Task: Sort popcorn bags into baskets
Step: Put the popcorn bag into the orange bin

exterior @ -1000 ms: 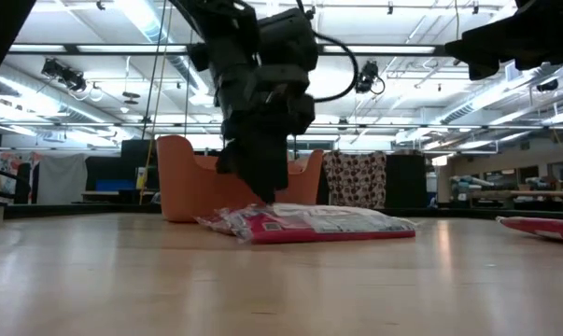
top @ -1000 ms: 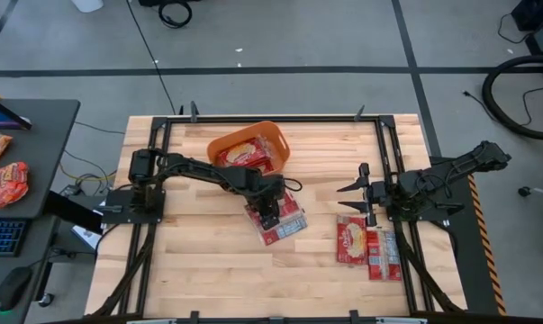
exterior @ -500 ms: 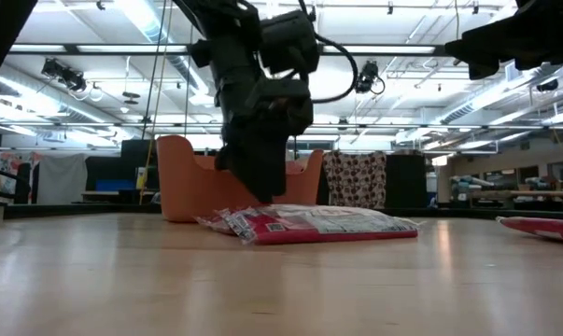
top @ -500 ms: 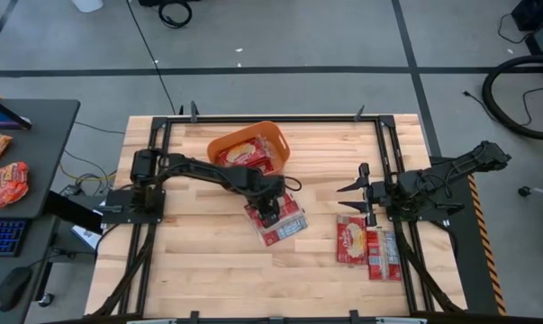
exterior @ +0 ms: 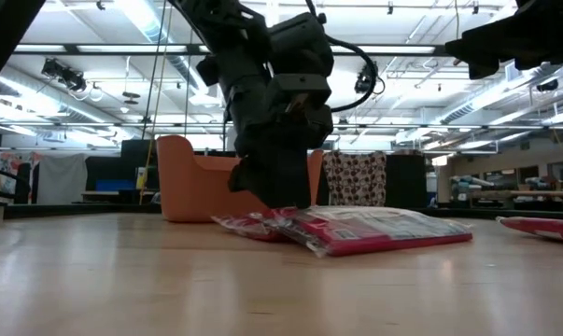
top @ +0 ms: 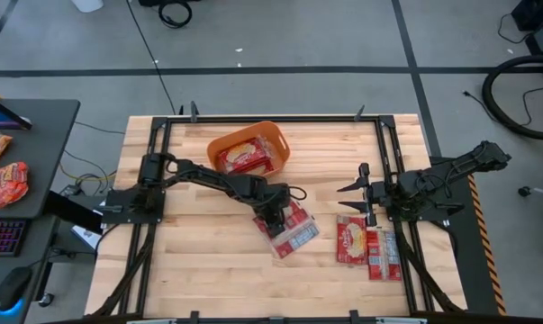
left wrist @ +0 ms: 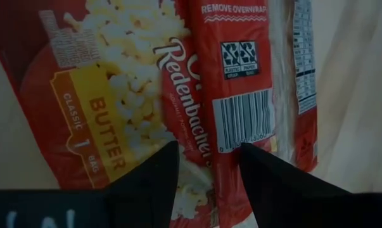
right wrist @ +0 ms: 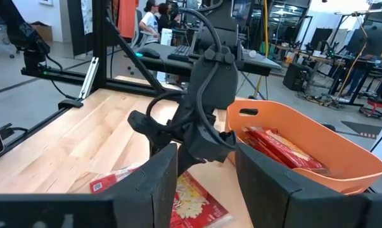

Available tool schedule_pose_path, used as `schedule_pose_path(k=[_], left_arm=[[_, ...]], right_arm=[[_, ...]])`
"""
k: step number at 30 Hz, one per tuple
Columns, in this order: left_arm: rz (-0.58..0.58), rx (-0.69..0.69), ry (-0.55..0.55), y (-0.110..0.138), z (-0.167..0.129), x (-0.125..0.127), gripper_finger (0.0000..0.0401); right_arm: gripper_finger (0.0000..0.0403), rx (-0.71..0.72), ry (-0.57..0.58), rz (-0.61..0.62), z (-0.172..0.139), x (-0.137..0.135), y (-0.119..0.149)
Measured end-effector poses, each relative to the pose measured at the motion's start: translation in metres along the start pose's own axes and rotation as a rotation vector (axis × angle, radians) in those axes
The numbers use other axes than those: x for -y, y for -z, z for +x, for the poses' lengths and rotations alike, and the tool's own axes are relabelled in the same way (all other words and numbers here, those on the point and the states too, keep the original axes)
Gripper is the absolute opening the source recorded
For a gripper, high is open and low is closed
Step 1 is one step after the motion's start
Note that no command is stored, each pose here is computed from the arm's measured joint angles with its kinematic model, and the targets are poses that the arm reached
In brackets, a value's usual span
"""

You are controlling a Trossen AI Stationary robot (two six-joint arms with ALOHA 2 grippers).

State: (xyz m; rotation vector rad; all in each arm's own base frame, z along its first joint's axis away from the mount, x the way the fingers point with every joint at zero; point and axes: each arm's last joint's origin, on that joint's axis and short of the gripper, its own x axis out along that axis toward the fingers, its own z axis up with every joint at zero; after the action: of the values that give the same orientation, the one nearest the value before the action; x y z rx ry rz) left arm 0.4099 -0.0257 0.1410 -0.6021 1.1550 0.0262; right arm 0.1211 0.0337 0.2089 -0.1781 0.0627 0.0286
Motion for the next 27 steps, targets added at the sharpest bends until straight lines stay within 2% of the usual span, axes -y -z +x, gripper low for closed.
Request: schedule_pose_path(k=[5,15,20,27], left_arm=[[0.007,0.033,0.032,-0.001,0.003,0.006,0.0172],[0.060,0.041,0.030,-0.001,0.003,0.007,0.0172],[0.132,0.057,0.028,-0.002,0.003,0.008,0.0172],[0.233,0.140,-0.029,-0.007,0.002,0.009,0.0172]], right_arm=[[0.0164,-0.043,-0.046,0.015,0.004,-0.003,0.005],[0.0164,-0.130,-0.117,0.029,0.034,-0.025,0.019],[0.0164,-0.245,-0.086,0.051,0.042,-0.043,0.036],[0.0164,-0.363,-0.037,0.080,0.048,-0.066,0.056]])
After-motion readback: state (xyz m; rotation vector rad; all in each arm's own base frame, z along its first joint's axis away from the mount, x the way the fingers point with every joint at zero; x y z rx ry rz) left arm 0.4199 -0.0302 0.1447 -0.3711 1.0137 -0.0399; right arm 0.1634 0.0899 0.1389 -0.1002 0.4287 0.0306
